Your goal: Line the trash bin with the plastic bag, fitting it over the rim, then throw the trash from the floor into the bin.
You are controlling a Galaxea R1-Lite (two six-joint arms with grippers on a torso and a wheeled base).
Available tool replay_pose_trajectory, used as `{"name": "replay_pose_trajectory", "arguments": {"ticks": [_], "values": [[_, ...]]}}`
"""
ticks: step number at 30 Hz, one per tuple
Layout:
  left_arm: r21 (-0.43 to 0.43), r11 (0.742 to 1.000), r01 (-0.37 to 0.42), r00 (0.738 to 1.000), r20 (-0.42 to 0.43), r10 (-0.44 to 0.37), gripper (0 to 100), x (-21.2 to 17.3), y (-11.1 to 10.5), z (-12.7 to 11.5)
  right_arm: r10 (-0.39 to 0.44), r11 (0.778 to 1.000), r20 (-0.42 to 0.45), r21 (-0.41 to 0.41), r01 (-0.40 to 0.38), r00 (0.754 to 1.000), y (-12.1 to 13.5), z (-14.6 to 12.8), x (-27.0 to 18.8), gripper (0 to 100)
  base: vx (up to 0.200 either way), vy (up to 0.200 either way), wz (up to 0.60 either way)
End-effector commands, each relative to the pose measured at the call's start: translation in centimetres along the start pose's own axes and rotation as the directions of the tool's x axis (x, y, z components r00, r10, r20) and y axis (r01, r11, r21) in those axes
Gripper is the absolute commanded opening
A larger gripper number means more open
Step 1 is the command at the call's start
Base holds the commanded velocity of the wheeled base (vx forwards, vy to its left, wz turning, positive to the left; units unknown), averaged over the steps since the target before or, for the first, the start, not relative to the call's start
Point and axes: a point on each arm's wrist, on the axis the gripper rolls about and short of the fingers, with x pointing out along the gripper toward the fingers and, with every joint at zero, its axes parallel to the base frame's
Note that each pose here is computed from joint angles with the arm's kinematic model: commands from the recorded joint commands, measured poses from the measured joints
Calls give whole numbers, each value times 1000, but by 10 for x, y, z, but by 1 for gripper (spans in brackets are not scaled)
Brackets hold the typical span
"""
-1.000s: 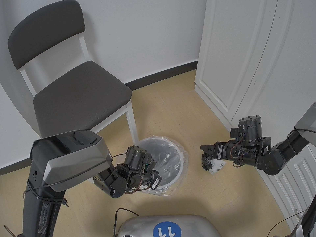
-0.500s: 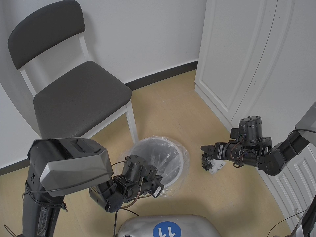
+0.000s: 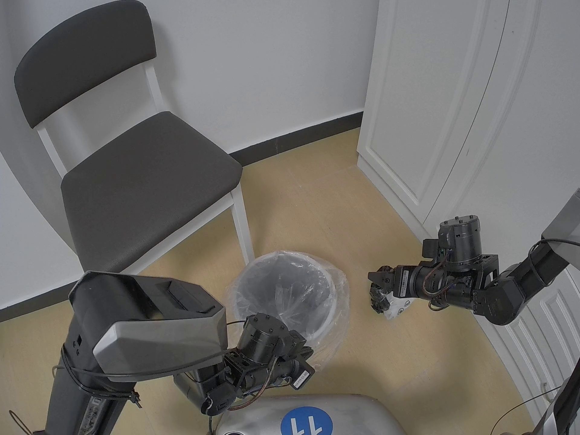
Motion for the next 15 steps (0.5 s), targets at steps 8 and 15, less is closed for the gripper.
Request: {"name": "replay_pose_trajectory", "arguments": {"ticks": [8, 15], "values": [[-16, 1000, -8, 1000, 5, 8, 0, 32, -3, -8, 0, 999, -48, -33, -2, 999, 3, -14, 8, 100, 0, 0, 0], [-8, 997, -73, 995, -73, 72, 0, 35, -4, -5, 1, 998, -70, -68, -5, 998, 2, -23, 10, 100, 0, 0, 0]]}}
